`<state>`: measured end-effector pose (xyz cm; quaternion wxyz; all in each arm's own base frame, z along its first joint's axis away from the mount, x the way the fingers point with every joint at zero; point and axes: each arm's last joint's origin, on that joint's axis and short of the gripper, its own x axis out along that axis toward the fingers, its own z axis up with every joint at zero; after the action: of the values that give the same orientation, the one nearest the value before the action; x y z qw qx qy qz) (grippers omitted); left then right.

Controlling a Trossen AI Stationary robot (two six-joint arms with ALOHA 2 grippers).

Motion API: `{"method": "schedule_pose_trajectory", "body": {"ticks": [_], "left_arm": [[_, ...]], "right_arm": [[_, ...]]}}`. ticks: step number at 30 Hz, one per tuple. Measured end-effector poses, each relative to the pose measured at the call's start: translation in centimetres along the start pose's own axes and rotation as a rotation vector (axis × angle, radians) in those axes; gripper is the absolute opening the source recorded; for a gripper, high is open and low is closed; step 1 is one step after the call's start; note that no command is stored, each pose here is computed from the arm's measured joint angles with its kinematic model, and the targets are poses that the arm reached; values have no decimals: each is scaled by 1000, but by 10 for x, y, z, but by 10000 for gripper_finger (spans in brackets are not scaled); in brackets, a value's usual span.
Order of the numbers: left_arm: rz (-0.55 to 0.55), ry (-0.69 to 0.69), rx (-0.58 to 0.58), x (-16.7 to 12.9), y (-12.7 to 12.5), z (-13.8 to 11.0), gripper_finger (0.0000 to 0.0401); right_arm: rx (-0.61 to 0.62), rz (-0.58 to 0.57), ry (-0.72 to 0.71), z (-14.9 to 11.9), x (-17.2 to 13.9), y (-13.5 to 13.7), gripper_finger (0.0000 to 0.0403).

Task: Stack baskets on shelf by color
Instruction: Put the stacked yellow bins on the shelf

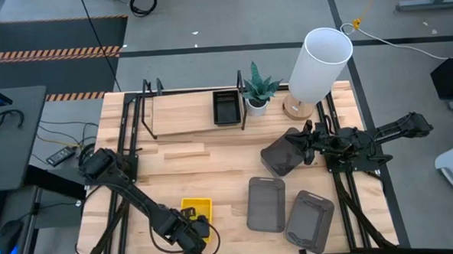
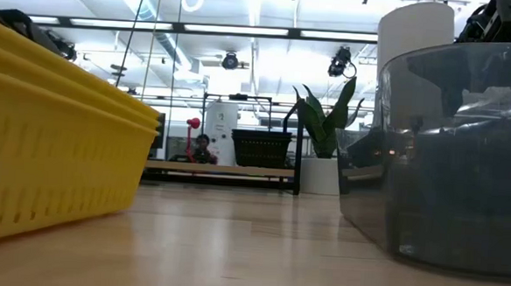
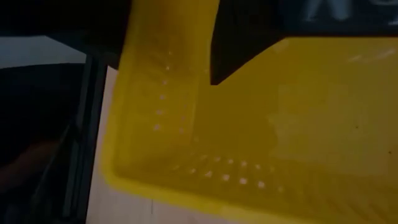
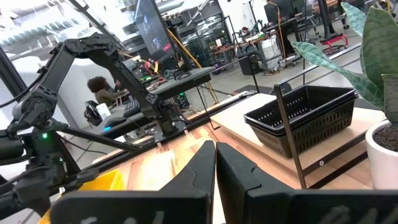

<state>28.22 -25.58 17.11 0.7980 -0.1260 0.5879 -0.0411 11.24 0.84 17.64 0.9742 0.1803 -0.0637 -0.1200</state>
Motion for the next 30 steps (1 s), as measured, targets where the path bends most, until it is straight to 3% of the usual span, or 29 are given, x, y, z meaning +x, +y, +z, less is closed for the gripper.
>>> {"method": "schedule_pose_trajectory", "body": {"ticks": [10,14,19,30], "left_arm": [[2,35,-13,-3,7,5,23],[-7,41,-3,-11,11,8,20],[-22,18,-29,-41,24,19,24],[111,-15,23,-82,81,46,22]], "right_arm": [[0,0,0,0,0,0,19],[0,0,0,0,0,0,19],[0,0,0,0,0,0,19],[0,0,0,0,0,0,19]]}}
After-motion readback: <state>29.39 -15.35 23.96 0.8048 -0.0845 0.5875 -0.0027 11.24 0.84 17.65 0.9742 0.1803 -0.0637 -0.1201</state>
